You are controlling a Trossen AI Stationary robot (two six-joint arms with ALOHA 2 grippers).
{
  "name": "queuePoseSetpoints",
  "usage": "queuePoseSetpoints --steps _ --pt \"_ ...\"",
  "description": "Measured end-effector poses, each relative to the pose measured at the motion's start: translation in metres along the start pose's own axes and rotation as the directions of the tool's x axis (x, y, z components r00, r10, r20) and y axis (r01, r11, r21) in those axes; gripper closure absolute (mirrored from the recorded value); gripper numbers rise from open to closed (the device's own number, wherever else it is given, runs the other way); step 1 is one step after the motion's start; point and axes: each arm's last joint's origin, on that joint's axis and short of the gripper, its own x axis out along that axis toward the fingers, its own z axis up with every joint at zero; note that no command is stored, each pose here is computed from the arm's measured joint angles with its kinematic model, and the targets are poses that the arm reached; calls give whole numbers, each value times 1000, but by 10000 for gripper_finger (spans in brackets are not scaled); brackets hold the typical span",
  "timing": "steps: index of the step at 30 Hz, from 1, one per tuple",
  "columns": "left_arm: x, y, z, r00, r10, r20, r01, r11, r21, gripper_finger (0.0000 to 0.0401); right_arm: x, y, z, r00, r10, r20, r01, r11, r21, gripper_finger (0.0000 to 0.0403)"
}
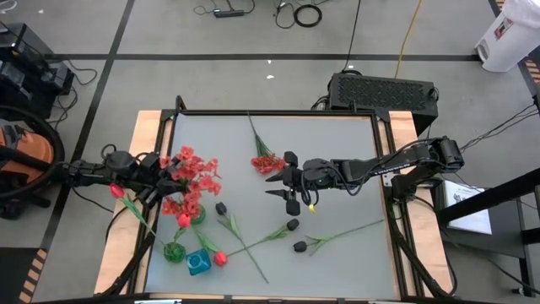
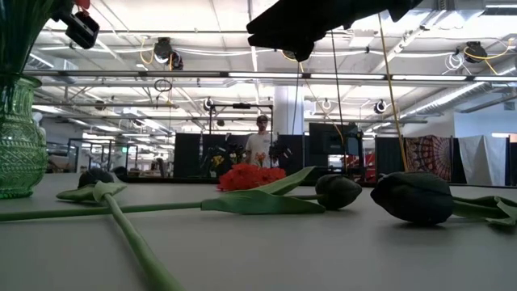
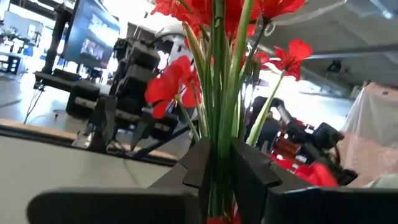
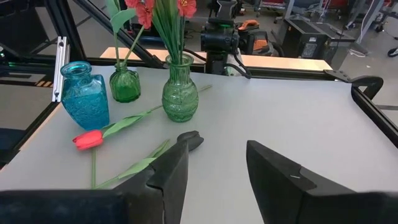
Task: Sort flowers into vase by color
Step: Put the right orange flowers into the top green vase
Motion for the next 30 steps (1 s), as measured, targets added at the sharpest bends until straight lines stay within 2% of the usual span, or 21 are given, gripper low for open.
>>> queuePoseSetpoints --steps 4,11,17,22,30 --pt "0 0 -3 999 -13 -38 14 1000 15 341 0 0 0 1000 0 -1 0 1000 0 248" --pt "0 -3 -5 986 -140 -88 141 990 -1 340 0 0 0 1000 0 -3 0 1000 0 248" --pt "-1 -4 -9 968 -202 -147 206 978 11 340 0 0 0 1000 0 -1 0 1000 0 248" --pt "-1 -4 -10 967 -200 -157 213 974 72 340 0 0 0 1000 0 -1 0 1000 0 248" --pt "-1 -2 -9 983 -129 -133 142 985 93 337 0 0 0 1000 0 -1 0 1000 0 248"
